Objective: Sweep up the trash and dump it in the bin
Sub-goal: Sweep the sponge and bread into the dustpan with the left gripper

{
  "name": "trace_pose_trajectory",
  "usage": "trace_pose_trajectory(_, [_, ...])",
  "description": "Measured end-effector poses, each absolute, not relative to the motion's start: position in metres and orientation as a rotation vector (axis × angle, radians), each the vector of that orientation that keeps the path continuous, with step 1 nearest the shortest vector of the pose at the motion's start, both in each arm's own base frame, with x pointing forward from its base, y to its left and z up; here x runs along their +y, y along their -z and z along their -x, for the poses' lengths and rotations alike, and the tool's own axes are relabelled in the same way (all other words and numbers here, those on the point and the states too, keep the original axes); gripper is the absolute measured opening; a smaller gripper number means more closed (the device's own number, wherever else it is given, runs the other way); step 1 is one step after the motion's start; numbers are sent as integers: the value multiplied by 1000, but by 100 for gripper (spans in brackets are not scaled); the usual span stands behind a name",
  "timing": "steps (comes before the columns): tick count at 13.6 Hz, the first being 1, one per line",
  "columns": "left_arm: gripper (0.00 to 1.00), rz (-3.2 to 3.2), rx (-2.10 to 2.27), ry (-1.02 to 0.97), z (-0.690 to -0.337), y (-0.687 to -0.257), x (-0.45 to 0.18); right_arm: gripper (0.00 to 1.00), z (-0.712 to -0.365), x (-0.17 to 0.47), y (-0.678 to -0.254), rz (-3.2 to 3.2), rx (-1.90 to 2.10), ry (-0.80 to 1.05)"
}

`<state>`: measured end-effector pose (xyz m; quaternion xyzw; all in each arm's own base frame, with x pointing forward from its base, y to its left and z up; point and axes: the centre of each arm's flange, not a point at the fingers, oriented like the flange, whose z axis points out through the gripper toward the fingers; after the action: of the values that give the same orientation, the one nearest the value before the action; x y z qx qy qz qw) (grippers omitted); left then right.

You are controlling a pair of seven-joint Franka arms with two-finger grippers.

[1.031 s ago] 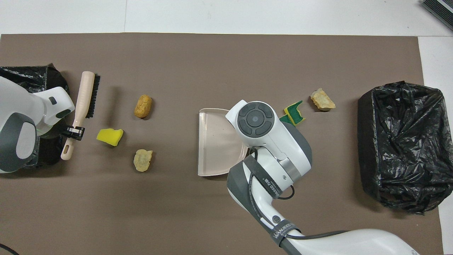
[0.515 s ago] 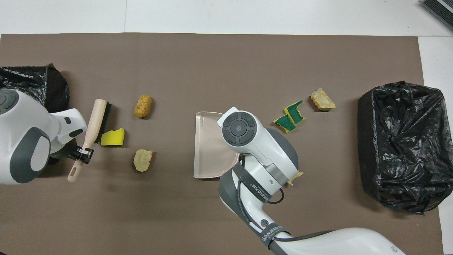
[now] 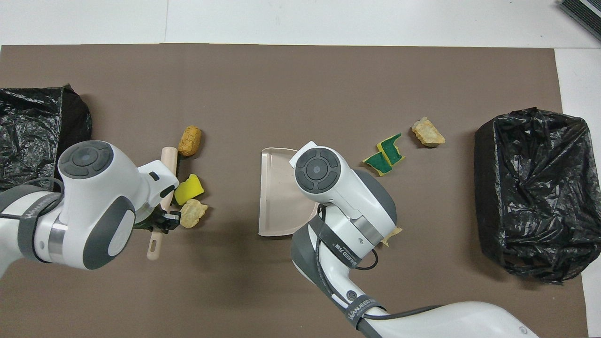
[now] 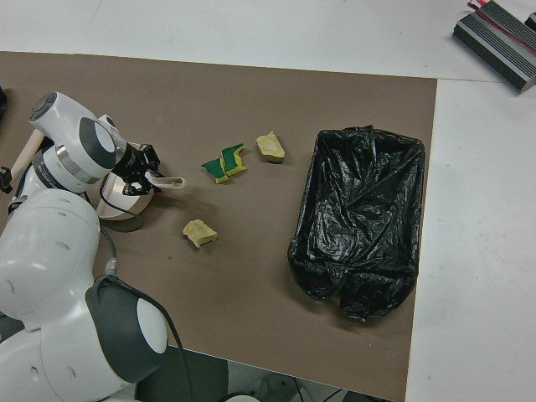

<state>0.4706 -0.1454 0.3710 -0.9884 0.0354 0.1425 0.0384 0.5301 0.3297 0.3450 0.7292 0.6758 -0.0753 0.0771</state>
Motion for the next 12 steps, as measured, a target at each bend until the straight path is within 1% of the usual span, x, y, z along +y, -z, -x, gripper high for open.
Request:
trace_pose_trajectory(3, [26, 3026, -64, -409, -468, -391, -170, 32, -530, 330, -345, -2185, 2025, 225])
trace_pose_trajectory(6, [26, 2980, -190, -476, -458, -408, -158, 32, -530, 330, -345, -2185, 2025, 225])
trace_pose_trajectory(9, [26, 2921, -357, -514, -434, -395, -145, 32, -530, 330, -345, -2185, 2025, 226])
trace_pose_trajectory(12, [26, 2887, -533, -464, -410, -366, -137, 32, -530, 330, -345, -2185, 2025, 226])
